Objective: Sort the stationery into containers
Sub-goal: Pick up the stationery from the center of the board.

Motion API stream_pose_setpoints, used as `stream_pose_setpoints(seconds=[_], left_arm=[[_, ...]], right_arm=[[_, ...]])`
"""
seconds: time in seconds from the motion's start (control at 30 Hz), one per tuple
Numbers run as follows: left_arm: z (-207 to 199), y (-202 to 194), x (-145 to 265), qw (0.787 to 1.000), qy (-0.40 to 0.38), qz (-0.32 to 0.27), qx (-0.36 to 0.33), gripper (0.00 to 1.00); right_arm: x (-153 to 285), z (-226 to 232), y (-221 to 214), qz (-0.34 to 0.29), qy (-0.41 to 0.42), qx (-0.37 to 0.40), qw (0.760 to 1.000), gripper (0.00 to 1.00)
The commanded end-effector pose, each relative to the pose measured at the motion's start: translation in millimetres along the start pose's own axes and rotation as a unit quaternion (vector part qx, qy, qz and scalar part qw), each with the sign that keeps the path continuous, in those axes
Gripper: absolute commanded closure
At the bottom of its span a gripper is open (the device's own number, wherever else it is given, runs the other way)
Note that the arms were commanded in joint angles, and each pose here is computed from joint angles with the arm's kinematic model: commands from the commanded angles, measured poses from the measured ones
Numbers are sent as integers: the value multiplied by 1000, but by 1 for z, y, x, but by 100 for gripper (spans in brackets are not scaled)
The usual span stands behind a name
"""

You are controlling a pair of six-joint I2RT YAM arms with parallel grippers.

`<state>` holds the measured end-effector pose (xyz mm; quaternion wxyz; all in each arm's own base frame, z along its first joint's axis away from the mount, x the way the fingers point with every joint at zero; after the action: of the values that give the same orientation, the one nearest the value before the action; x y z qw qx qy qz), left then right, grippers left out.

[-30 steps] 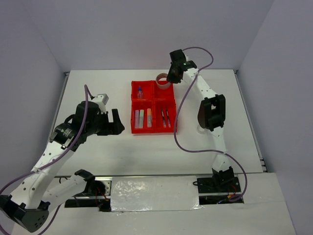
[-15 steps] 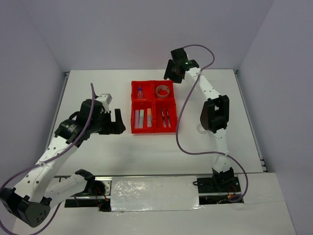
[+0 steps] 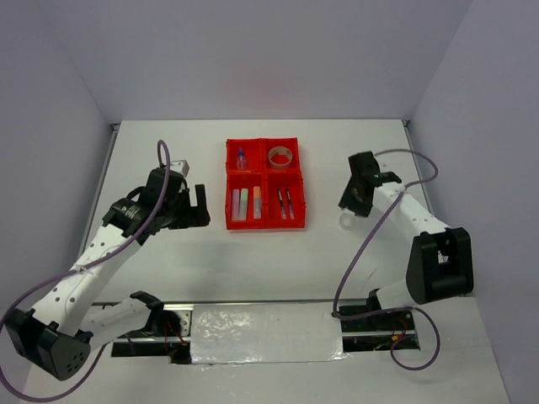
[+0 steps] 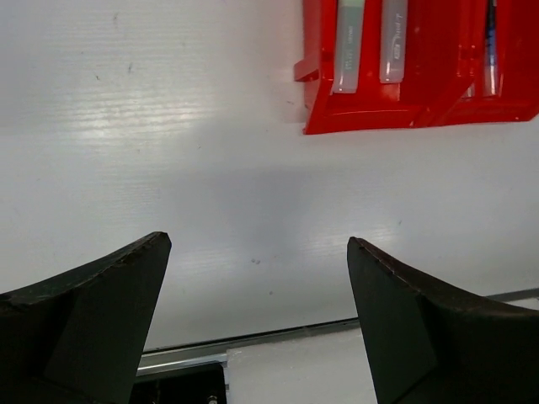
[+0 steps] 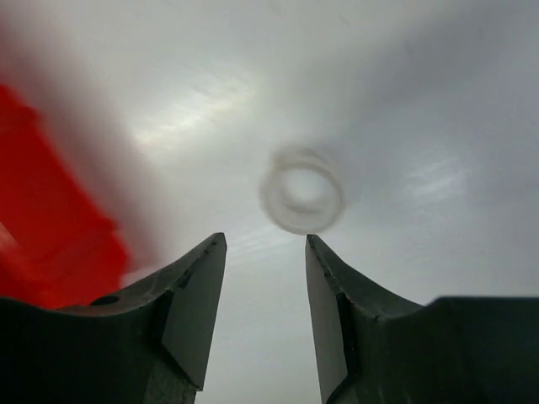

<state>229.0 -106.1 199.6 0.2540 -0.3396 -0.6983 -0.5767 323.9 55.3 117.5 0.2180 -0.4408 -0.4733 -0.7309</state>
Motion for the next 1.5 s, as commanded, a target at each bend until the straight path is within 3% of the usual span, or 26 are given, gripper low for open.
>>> stream_pose_setpoints(seconds=[0.0,0.17,0.53,0.93,1.03,1.27,1.47], left_arm=[[4,7,-6,1000,21,-4,18,1],[-10,11,-10,1000,-11,-4,24,1],[-17,9,-3,999,-41,-8,21,1],[-6,-9,4,999,-32,-7,27,1],[-7,-11,2,999,-36,-4,31,1],[-12,-11,-2,998,-47,-4,39,1],[-13,-8,-3,998,-47,-4,37,1]], right_arm=[[-16,-42,-36,30,-38,-37,998,50],[-21,-70,-60,39,-53,-52,996,53],[-24,-54,-27,-6,-11,-58,998,56],[-52,-58,-29,21,-30,-59,998,57],[-62,-55,-34,32,-23,-60,997,62],[-71,-59,-45,41,-29,-64,997,86],[-29,-35,-3,-20,19,-61,998,100]])
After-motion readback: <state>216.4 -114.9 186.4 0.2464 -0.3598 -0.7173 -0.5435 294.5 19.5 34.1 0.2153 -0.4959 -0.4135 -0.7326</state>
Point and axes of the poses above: each gripper's point midway between its finger pads, its own x axis back along the fingers, its own z axis along the line the jaws close on, y = z × x, the point moved 1 cm from there along x, back along the fingers, and after that the axes turned 2 degrees about -x, right-handed, at the moved point
